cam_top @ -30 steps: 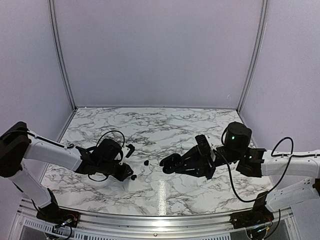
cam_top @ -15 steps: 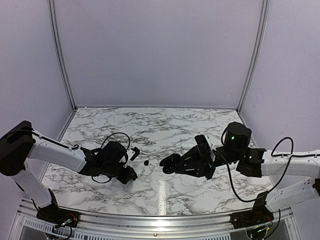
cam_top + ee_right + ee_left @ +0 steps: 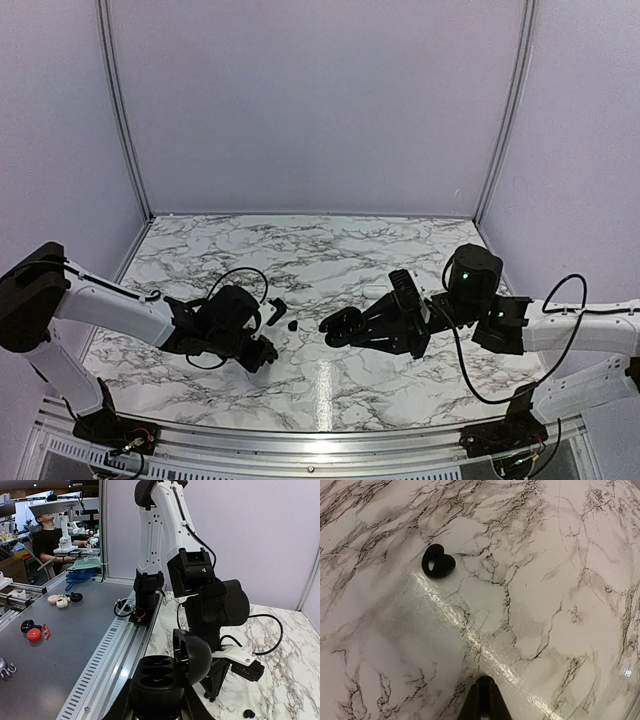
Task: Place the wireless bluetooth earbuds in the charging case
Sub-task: Pick up the right earbud from the center of the board.
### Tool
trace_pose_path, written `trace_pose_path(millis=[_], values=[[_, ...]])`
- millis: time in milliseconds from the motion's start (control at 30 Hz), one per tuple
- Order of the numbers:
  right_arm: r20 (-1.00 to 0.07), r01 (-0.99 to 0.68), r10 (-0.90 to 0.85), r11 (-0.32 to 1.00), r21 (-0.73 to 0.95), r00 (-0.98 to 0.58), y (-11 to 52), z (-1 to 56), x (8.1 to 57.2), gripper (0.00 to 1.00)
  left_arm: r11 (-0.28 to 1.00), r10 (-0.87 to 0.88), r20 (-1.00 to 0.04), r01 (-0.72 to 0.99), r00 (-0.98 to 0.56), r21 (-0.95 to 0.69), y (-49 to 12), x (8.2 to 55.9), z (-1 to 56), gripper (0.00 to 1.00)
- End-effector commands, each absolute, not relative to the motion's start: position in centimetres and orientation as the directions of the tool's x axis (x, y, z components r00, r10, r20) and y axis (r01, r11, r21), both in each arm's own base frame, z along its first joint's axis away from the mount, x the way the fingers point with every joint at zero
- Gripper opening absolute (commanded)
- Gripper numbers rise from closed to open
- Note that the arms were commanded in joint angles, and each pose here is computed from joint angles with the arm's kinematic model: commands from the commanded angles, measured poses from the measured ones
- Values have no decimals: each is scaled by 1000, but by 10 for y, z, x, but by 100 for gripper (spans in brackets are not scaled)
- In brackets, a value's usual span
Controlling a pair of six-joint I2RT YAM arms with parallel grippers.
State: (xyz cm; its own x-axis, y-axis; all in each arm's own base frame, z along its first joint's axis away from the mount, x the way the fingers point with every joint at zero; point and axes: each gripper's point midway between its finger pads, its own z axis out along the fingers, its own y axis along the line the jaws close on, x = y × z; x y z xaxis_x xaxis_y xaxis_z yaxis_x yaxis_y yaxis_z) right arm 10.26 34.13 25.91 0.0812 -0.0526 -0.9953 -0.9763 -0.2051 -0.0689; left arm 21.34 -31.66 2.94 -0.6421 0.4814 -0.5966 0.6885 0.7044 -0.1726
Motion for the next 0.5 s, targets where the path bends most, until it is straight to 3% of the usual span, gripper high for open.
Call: trace_pose_path(millis=[0,267,467], values=[[-996,-976,-34,-203,-78,86,346,274,104,0,703,518,-568,697,-640,-144,-309,209,27,2],[-996,-977,-46,-202,-65,75,348,269,105,0,684,493,-630,715,-600,-147,-308,208,53,0],[-997,-981,-74,-195,-14,29,355,260,112,0,601,421,-786,788,-452,-132,-307,199,124,0]])
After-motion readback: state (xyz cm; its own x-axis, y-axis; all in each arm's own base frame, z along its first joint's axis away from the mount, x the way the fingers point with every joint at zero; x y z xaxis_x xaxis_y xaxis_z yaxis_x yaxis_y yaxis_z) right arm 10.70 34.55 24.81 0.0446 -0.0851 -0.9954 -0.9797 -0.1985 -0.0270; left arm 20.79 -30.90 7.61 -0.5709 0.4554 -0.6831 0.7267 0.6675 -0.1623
